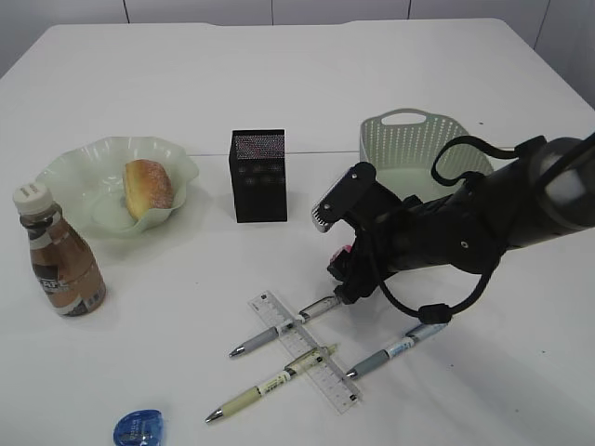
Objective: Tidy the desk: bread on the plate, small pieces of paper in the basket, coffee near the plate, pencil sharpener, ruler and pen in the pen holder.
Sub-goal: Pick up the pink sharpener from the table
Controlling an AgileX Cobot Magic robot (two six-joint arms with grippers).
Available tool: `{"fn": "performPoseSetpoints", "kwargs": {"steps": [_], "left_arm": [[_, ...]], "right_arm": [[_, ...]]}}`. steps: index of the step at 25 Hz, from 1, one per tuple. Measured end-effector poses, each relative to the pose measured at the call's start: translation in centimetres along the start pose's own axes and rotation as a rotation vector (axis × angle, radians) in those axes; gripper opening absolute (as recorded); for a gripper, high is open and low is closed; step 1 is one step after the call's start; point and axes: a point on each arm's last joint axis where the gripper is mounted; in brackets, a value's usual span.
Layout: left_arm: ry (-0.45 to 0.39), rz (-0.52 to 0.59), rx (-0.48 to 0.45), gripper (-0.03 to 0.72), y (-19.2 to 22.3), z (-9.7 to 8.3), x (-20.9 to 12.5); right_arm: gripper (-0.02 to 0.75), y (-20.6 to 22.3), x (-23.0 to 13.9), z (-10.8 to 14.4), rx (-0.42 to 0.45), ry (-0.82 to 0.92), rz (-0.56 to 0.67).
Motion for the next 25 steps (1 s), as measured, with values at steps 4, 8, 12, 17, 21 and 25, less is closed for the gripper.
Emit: {"fn": "performPoseSetpoints", "kwargs": {"steps": [4, 8, 12, 17, 21, 25], "left_arm": [[0.0, 0.0, 0.0, 0.486, 0.0, 0.0, 0.0], [0.0, 0.0, 0.0, 0.486, 0.0, 0.0, 0.0], [0.0, 0.0, 0.0, 0.486, 0.0, 0.0, 0.0], [0.0, 0.0, 0.0, 0.486, 0.0, 0.0, 0.0], [0.0, 0.0, 0.0, 0.486, 0.0, 0.0, 0.0], [0.0, 0.0, 0.0, 0.486, 0.0, 0.0, 0.0]], "right_arm": [[0.496, 0.0, 0.0, 0.0, 0.0, 0.0, 0.0], [0.496, 0.0, 0.0, 0.0, 0.0, 0.0, 0.0], [0.496, 0.0, 0.0, 0.0, 0.0, 0.016, 0.0], [0.496, 0.0, 0.0, 0.0, 0.0, 0.025, 0.0], [0.496, 0.0, -0.05, 0.01, 0.001, 0.026, 0.005], [0.496, 0.06, -0.13, 0.03, 0.002, 0.026, 0.01]]}}
Point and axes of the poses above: a point on each arm's last joint axis where the gripper is mounted, y pointing out along that axis toward the gripper, z along the wrist's bending axis when the last joint is at zero, x = y × z, and after that the axes turned 3 degrees about y, right-handed
